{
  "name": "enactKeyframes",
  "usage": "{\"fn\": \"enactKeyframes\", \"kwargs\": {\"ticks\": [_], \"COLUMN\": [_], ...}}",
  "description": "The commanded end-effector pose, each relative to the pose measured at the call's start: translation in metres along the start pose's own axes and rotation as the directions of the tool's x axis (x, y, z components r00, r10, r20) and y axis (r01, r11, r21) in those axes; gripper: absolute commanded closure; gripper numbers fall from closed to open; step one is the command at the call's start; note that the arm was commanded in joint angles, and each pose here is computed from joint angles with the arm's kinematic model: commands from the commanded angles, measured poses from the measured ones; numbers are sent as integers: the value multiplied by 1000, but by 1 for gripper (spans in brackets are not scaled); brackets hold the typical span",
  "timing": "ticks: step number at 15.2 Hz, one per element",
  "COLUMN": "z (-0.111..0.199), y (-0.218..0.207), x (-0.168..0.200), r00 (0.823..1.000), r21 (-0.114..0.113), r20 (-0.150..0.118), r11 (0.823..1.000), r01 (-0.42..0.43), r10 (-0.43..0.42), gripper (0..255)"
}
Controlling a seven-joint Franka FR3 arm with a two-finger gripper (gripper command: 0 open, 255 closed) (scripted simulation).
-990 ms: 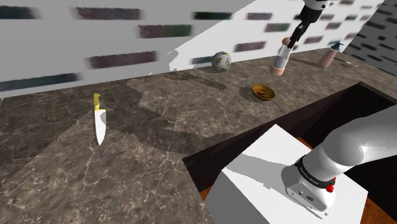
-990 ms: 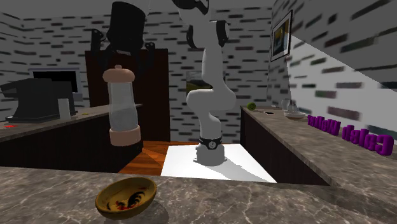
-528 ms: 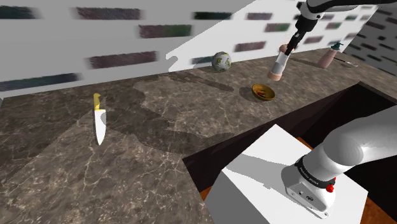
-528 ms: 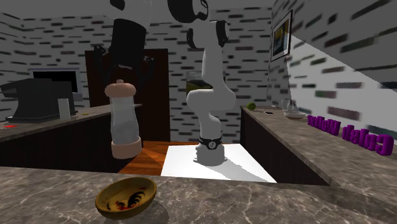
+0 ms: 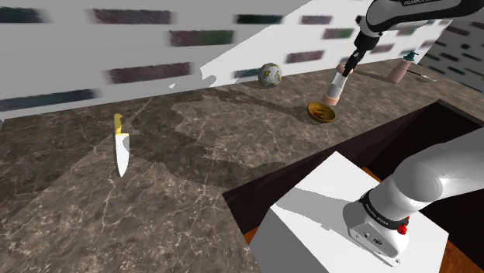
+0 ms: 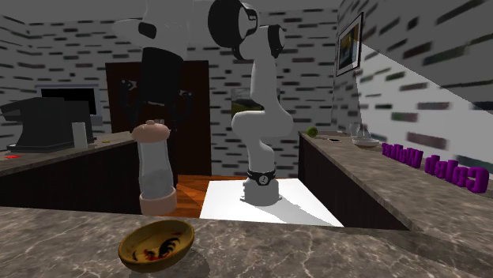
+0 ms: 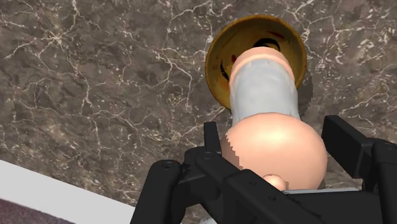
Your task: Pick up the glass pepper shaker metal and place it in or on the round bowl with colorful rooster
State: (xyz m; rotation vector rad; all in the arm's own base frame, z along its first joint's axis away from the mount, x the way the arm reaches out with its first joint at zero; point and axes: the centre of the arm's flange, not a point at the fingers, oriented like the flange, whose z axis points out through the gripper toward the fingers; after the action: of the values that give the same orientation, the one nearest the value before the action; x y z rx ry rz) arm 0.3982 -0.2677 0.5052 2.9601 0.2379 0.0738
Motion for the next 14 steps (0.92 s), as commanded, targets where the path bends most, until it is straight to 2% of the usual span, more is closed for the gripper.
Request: {"fn": "enactKeyframes", "kwargs": {"ticks": [1,10,14], "z": [10,60,60], "y": [-2,-11,-11], "x": [0,-2,-2], "r00": [1000,1000,1000], "r21": [0,0,0], "r20": [-1,-1,-1], "r11": [1000,1000,1000], "r01": [0,0,0], "r10": [0,0,0], "gripper": [255,255,255]}}
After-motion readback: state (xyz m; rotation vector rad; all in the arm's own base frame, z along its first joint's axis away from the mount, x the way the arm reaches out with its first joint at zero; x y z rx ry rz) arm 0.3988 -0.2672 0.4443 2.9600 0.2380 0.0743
